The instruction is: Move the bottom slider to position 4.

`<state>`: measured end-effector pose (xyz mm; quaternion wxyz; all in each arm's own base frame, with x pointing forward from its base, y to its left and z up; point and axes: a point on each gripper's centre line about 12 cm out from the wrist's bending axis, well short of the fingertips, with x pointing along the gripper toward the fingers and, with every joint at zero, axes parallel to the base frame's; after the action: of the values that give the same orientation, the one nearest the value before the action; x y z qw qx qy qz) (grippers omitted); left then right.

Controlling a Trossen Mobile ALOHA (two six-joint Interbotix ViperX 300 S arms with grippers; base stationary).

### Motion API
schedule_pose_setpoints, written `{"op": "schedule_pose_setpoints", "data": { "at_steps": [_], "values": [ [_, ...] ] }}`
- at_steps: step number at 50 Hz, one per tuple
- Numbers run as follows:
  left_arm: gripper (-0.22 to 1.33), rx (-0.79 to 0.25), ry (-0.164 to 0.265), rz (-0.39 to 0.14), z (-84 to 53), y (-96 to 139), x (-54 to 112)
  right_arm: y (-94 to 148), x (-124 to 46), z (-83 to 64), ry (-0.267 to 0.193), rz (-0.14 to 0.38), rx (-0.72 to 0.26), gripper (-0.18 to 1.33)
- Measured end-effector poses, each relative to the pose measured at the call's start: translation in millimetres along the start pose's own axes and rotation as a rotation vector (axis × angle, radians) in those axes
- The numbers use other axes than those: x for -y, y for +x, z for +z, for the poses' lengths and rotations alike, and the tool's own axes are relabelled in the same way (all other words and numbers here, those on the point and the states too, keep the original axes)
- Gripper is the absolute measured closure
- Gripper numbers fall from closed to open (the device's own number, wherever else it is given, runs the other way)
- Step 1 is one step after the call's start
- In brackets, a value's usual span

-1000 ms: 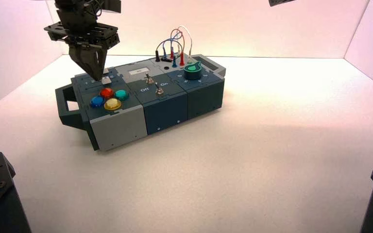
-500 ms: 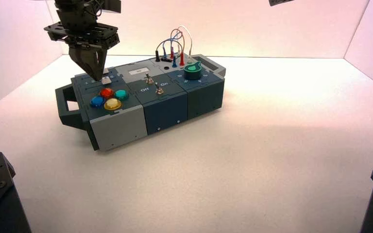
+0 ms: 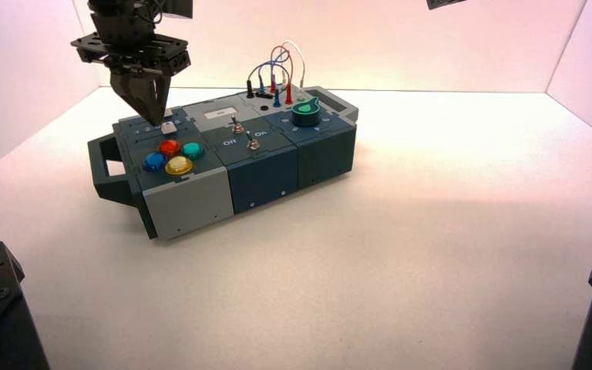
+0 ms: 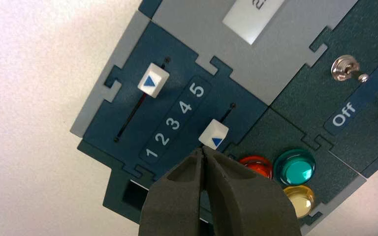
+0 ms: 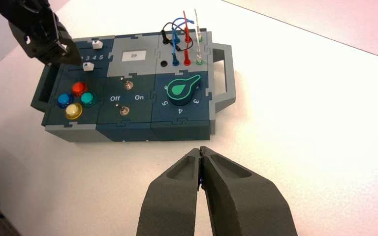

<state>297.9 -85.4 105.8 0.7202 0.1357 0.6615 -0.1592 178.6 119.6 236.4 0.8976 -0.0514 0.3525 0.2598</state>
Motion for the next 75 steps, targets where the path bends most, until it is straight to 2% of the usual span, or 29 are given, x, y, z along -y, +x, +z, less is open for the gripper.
{"op": "schedule_pose_setpoints", "data": {
  "at_steps": [75],
  "values": [
    [1.28,-0.030,0.014,-0.007,-0.6,1.4,2.2,-1.9,-0.2,1.3,0.000,0.001,0.009,1.29]
  ]
}}
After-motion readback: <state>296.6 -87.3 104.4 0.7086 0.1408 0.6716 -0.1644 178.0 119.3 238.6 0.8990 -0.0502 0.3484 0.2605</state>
